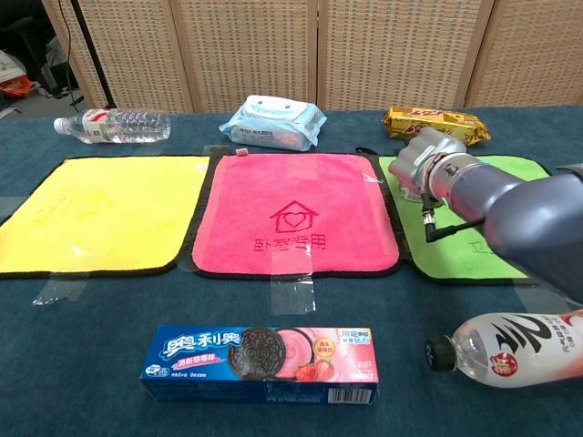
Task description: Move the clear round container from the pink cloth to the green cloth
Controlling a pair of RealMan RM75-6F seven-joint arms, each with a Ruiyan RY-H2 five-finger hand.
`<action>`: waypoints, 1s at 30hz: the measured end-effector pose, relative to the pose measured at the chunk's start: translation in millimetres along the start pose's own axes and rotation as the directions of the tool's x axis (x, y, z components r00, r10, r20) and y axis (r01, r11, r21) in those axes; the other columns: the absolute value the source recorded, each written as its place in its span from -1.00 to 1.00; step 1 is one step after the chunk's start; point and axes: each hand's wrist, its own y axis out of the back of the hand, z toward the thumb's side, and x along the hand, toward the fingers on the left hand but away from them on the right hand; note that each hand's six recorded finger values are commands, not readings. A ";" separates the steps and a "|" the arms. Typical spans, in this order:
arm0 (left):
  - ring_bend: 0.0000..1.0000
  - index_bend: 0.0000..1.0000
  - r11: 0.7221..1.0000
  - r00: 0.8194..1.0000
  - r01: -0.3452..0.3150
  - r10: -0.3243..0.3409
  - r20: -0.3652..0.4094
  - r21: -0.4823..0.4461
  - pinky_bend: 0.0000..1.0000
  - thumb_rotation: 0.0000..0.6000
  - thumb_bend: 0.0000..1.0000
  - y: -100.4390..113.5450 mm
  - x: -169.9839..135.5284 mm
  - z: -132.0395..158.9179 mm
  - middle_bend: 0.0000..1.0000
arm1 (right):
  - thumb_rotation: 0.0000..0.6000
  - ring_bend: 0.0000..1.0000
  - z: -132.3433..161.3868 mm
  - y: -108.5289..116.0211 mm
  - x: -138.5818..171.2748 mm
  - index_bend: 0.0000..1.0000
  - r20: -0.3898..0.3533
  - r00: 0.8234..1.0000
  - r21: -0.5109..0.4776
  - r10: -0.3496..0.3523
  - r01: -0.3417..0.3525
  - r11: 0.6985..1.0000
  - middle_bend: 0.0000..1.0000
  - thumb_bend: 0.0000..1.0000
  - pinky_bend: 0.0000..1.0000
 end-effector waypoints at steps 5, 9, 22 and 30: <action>-1.00 -1.00 1.000 1.000 0.000 0.000 -0.002 0.000 -0.91 1.00 -0.11 -0.2 0.0 0.0 -1.00 | 1.00 -1.00 -7.2 -5.0 -1.3 -0.67 0.018 1.000 -0.002 0.014 -0.014 1.000 -0.86 0.53 -0.73; -1.00 -1.00 1.000 1.000 0.000 0.000 -0.002 0.000 -0.91 1.00 -0.11 -0.2 0.0 0.1 -1.00 | 1.00 -1.00 -12.7 -9.6 -2.2 -0.67 0.031 0.999 -0.005 0.026 -0.026 1.000 -0.86 0.52 -0.73; -1.00 -1.00 1.000 1.000 -0.004 0.004 0.000 0.000 -0.91 1.00 -0.11 0.6 -0.4 0.9 -1.00 | 1.00 -1.00 -25.6 -22.4 -1.7 -0.67 0.060 0.997 -0.005 0.056 -0.055 0.998 -0.86 0.52 -0.73; -1.00 -1.00 1.000 1.000 -0.004 0.004 0.000 -0.003 -0.91 1.00 -0.10 1.0 -0.8 0.7 -1.00 | 1.00 -1.00 -31.1 -34.4 0.7 -0.67 0.072 0.994 -0.006 0.087 -0.086 0.996 -0.86 0.52 -0.73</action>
